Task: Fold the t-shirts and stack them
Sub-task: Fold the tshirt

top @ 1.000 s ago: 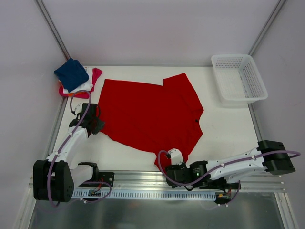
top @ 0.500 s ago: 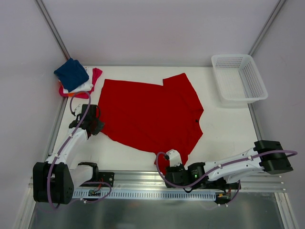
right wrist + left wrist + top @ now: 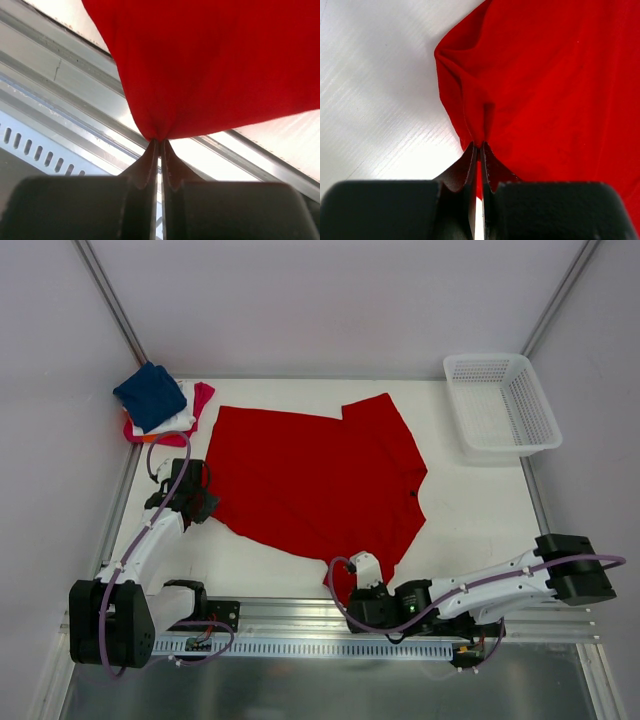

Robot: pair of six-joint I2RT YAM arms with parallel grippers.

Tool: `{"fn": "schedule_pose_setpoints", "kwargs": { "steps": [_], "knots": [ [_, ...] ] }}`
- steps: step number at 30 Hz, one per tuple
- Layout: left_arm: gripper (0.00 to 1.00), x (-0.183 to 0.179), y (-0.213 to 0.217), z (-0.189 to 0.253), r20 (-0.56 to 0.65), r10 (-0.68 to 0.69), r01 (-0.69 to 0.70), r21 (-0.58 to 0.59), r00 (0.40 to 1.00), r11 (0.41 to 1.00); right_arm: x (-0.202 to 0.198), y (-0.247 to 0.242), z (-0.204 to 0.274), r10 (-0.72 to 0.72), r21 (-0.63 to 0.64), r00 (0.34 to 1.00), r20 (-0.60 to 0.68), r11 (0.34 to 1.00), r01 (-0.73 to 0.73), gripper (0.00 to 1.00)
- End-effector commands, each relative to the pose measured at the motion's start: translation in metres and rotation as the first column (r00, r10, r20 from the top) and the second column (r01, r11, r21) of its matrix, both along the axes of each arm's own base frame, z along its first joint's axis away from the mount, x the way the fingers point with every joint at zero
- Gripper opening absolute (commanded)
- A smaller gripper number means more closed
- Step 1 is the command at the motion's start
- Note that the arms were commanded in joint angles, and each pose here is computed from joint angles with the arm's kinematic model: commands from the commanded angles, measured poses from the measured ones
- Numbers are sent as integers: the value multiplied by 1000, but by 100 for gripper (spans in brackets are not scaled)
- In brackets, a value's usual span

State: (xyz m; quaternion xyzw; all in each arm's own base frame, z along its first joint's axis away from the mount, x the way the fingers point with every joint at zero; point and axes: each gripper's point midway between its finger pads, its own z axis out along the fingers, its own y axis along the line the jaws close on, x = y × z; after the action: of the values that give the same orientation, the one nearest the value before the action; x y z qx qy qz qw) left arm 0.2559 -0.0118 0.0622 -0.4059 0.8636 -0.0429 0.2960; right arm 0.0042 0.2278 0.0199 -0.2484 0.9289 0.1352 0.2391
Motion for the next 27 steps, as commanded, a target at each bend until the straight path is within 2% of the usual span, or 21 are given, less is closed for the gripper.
{"fn": "schedule_pose_setpoints", "kwargs": {
  "steps": [1,17,27],
  "knots": [
    [0,0,0,3,18,-10,10,17,1000,1000,15,3,23,-47,48,997,57,998,44,0],
    [0,14,3,25,74,-21,18,42,997,999,97,-39,96,-171,112,959,226,983,149,0],
    [0,37,10,58,149,-12,1,72,989,997,154,-80,138,-329,141,895,302,944,299,0]
  ]
}}
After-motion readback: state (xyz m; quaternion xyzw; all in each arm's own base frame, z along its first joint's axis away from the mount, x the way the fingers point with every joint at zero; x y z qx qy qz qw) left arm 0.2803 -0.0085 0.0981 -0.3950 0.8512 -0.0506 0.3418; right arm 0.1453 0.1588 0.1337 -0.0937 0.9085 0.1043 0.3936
